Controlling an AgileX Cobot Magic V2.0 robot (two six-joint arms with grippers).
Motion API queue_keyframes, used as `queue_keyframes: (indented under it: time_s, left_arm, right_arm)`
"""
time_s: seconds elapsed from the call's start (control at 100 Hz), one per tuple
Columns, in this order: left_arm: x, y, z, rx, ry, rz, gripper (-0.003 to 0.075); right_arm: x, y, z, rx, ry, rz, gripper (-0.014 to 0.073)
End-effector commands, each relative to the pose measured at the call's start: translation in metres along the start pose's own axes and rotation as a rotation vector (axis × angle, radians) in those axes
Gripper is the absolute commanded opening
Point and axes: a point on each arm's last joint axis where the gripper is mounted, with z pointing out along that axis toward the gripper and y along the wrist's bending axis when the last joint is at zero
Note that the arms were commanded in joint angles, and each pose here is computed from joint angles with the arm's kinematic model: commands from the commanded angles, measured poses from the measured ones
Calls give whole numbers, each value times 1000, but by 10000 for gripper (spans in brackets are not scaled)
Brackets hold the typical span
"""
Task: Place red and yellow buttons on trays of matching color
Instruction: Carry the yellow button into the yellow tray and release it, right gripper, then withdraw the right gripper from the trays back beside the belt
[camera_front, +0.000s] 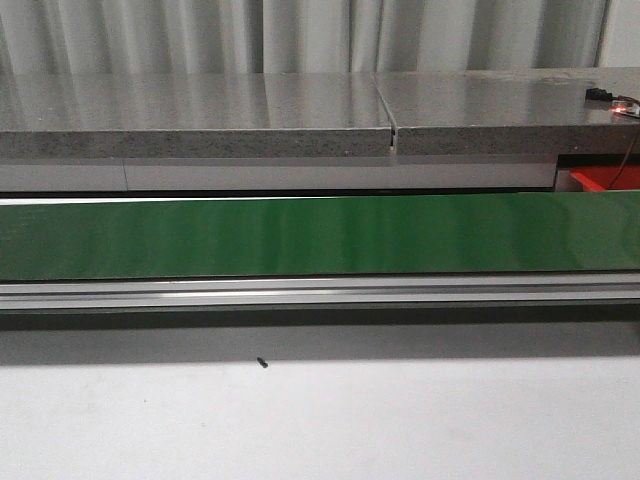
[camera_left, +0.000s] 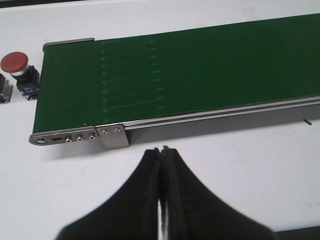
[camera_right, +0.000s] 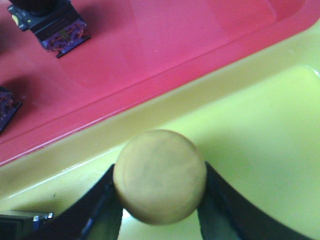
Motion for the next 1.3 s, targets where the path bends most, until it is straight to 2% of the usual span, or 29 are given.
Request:
queue_keyframes:
  time_s: [0.0,0.05,0.11,0.18,0.48,0.6,0.73,0.8,0.89,0.96,1.11,1.29]
  left_arm:
    - [-13,0,-5,1,-90,-14,-20]
    - [-13,0,-5,1,-90,-14,-20]
    - [-13,0,-5,1,-90,-14,-20]
    - [-13,0,-5,1,-90,-14,-20]
    - [-13,0,-5,1,-90,-14,-20]
    - [-13,0,-5,1,-90,-14,-20]
    - [-13,0,-5,1,-90,-14,-20]
    - [-13,0,-5,1,-90,-14,-20]
    - [-13,0,-5,1,-90,-14,-20]
    - [-13,0,-5,1,-90,-14,-20]
    - [-13,0,-5,1,-90,-14,-20]
    - [-13,0,-5,1,-90,-14,-20]
  right_arm:
    - [-16,-2,-13,18,-73,3,288]
    - [-16,-2,-14,13,-73,2,410]
    - [-17,-1,-16,4,-74,1,507]
    - [-19,0,-20,0,-85,-1,575]
    - [-35,9,-59,-21,-196,-26,570]
    - [-43,25,-79,-51,-261,-65,567]
    - [-47,54,-97,-109,-316,-153,565]
    - [-46,71,-104,-149,-330,-215,519]
    - [-41,100,-112,-222,-333,-360,398]
    - [-36,119,-117,-278,-331,-428,291]
    - [-24,151,-129,-399,-318,-511,76]
    - [-16,167,-144,-476,-324,-555,-70]
